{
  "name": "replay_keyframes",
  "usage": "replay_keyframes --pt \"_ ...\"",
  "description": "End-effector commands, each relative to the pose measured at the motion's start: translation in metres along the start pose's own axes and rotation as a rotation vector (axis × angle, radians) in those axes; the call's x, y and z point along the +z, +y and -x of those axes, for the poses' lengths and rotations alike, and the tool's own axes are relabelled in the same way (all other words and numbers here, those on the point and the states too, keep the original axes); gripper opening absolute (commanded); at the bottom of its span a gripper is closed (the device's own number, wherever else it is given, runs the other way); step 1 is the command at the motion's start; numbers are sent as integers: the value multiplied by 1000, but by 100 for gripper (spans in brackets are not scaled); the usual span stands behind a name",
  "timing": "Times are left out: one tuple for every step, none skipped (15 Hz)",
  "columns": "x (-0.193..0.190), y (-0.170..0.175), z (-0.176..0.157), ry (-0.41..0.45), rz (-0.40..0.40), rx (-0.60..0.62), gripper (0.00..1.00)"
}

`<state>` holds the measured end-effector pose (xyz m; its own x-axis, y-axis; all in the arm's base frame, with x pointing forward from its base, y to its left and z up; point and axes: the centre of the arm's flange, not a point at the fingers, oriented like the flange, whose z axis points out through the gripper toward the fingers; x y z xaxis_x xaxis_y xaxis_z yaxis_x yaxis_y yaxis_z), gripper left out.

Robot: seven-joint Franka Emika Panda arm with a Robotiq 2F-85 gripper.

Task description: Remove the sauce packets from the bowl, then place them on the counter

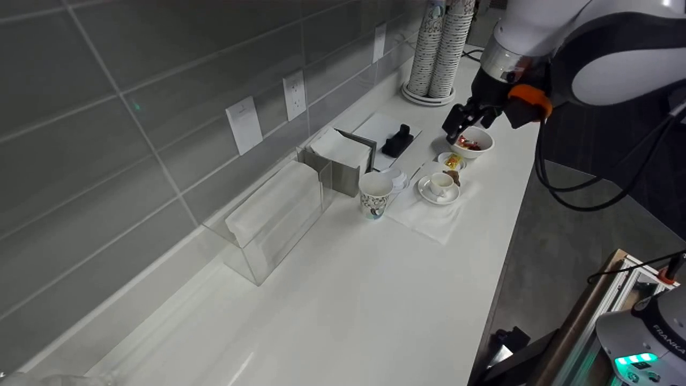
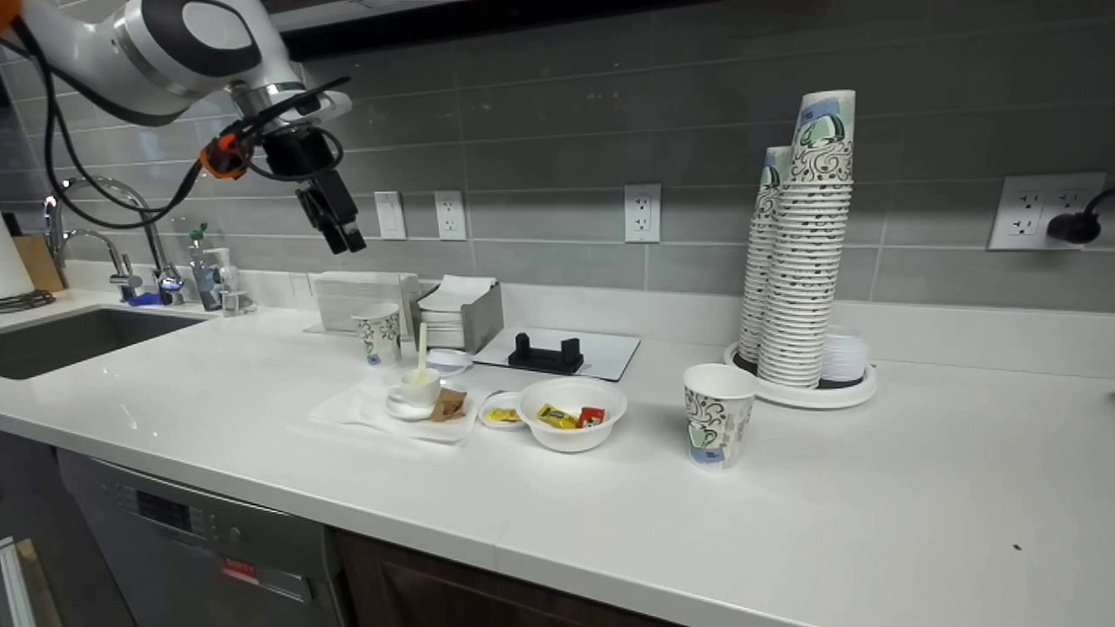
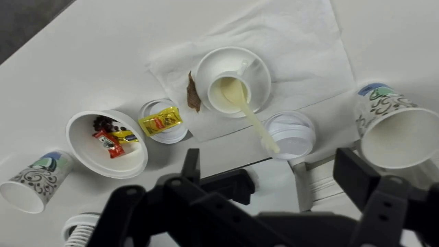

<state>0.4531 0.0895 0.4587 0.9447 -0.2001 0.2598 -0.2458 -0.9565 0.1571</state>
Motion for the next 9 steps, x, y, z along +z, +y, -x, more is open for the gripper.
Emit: replay_keyframes --pt "27 45 -5 42 -28 94 100" --pt "35 56 -10 48 -29 113 100" --pt "43 69 -17 60 -22 127 100" --pt "49 80 -22 66 -20 147 100" --pt "57 93 -28 88 -9 167 100" --pt "63 104 -32 91 7 187 100" --pt "70 116 -37 98 8 198 100" --pt "76 128 -42 107 24 198 100" --pt "81 138 -47 114 17 198 100"
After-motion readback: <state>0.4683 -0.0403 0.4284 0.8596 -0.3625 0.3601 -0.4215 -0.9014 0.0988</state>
